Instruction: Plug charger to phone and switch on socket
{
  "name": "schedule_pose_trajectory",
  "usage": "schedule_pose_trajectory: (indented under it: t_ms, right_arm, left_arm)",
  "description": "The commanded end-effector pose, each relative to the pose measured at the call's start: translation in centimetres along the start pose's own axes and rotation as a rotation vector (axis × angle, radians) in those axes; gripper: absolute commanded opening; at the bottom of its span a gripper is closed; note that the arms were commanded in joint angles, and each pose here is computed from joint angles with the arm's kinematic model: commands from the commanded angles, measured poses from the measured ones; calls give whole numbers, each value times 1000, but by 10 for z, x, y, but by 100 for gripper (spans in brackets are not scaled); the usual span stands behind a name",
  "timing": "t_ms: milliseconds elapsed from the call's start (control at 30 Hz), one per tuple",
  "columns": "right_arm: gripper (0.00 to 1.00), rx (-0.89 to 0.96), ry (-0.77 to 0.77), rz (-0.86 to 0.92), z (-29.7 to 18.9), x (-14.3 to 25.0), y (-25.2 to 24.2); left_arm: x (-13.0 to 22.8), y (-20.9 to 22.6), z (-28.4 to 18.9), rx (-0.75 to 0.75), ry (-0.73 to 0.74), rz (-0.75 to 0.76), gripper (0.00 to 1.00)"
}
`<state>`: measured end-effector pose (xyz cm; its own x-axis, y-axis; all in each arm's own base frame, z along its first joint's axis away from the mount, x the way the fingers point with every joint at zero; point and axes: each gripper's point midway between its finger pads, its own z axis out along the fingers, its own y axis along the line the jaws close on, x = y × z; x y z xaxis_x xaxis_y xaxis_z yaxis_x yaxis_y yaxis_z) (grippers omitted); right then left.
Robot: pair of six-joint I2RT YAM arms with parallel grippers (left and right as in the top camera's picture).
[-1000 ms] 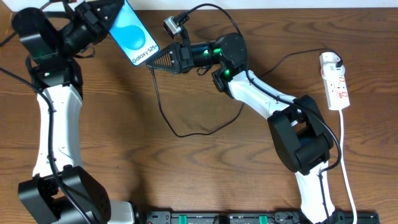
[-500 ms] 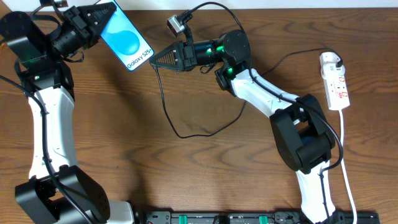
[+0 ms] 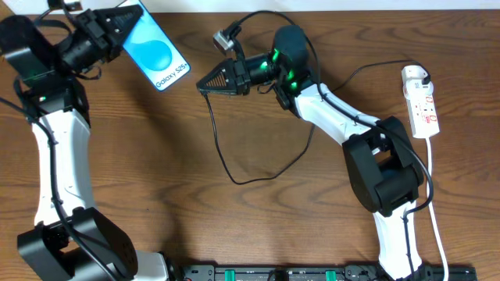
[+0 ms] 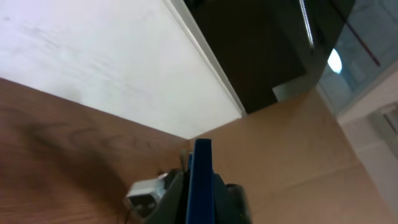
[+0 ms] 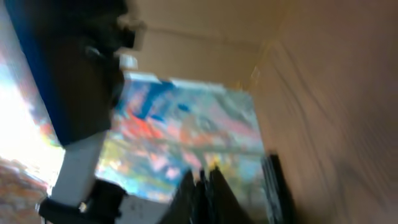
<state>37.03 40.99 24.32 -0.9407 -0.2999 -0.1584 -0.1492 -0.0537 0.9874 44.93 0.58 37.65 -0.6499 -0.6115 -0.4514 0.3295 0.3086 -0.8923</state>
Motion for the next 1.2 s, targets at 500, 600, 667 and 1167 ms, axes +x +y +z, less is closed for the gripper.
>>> schedule_pose_trajectory:
  t_ms: [500, 600, 667, 1167]
  right_arm:
    - [1, 1245, -543, 590, -181, 50, -211]
    - [1, 1425, -564, 662, -217, 75, -214]
    - [1, 1513, -557, 700, -232, 89, -214]
    - [99, 1639, -539, 744, -250, 111, -211]
  left_arm:
    - [12, -3, -11, 19, 77, -190, 8]
    - [23, -7, -5, 42, 128, -153, 7]
    - [34, -9, 1, 57, 170, -136, 7]
    - [97, 30, 48, 5, 302, -164, 8]
